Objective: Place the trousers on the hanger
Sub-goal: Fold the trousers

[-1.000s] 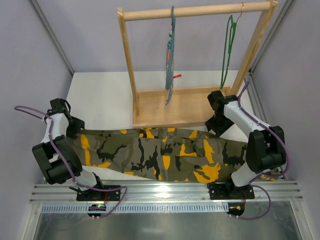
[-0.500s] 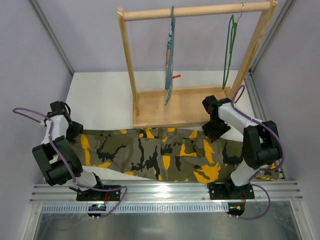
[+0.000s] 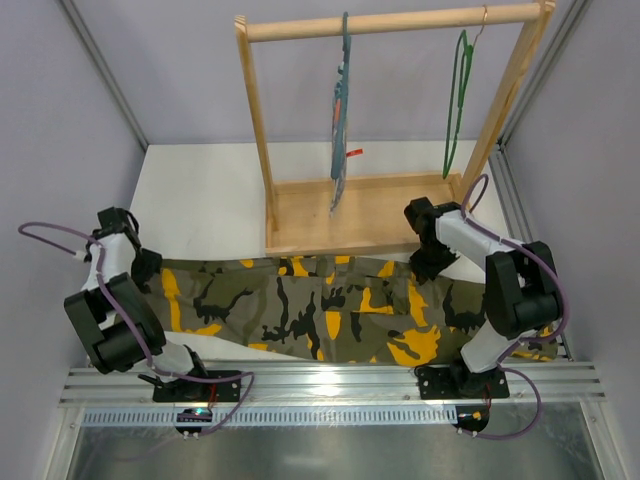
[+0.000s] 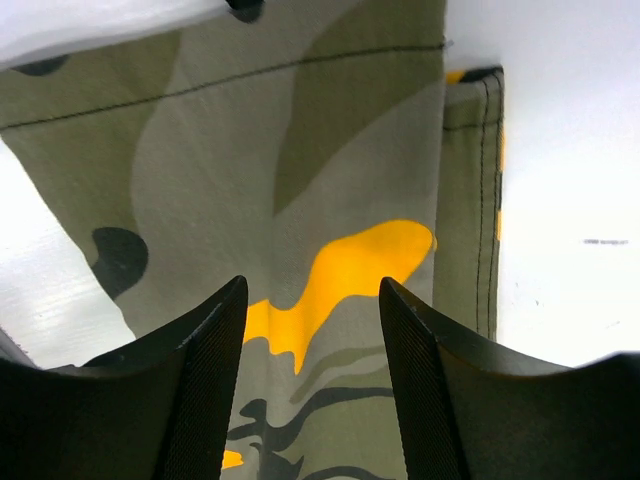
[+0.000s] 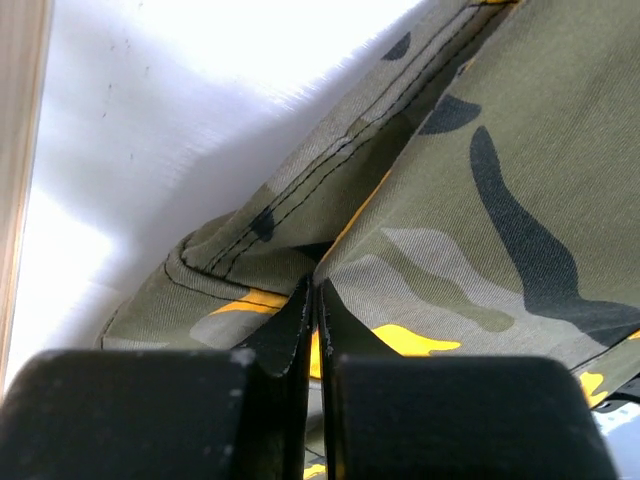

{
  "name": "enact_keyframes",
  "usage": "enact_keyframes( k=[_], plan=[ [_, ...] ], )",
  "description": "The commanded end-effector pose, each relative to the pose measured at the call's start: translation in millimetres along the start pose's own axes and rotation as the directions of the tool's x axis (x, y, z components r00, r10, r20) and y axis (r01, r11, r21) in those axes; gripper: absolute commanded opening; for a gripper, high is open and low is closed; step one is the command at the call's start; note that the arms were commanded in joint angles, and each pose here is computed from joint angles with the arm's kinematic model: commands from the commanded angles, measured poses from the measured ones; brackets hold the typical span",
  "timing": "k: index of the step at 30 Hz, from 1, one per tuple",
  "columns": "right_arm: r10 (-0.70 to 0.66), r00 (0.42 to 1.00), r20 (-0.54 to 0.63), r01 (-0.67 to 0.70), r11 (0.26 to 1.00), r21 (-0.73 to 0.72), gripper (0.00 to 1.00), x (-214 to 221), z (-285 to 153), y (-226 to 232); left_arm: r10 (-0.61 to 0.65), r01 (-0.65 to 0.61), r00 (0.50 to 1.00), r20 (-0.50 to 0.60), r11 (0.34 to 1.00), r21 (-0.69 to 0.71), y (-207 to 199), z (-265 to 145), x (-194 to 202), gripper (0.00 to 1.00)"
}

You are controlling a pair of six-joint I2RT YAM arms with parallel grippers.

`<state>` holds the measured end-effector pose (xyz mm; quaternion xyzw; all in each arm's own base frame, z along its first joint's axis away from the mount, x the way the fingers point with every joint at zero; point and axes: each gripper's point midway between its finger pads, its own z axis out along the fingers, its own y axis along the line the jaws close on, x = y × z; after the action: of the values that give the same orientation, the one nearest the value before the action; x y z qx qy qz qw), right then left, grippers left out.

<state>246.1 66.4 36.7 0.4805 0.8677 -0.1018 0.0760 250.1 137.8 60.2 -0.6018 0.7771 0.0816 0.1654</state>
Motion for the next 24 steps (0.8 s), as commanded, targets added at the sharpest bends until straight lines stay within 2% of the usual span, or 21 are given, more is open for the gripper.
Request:
enact_keyframes(
  k=[1, 7, 13, 21, 24],
  plan=[
    [-0.02, 0.996, 0.085, 0.028, 0.995, -0.097, 0.04, -19, -22, 15, -0.044, 0.046, 0.997, 0.064, 0.998, -0.034, 6, -1, -27, 0.57],
    [0.03, 0.987, 0.157, 0.001, 0.982, -0.191, 0.04, -32, -42, 12, -0.078, 0.079, 0.997, 0.012, 0.995, -0.053, 4, 13, -38, 0.56],
    [-0.001, 0.982, 0.188, 0.046, 0.971, -0.235, 0.04, -36, -48, 13, -0.064, 0.063, 0.997, -0.038, 0.998, -0.022, -9, 20, -38, 0.53],
    [-0.014, 0.987, 0.158, 0.055, 0.964, -0.26, 0.04, -28, -45, 16, -0.084, 0.085, 0.996, -0.038, 0.996, 0.007, -16, 16, -40, 0.54],
    [-0.016, 0.987, 0.16, 0.059, 0.961, -0.27, 0.04, -28, -44, 17, -0.079, 0.079, 0.995, -0.062, 0.997, -0.001, -17, 24, -36, 0.46]
  ],
)
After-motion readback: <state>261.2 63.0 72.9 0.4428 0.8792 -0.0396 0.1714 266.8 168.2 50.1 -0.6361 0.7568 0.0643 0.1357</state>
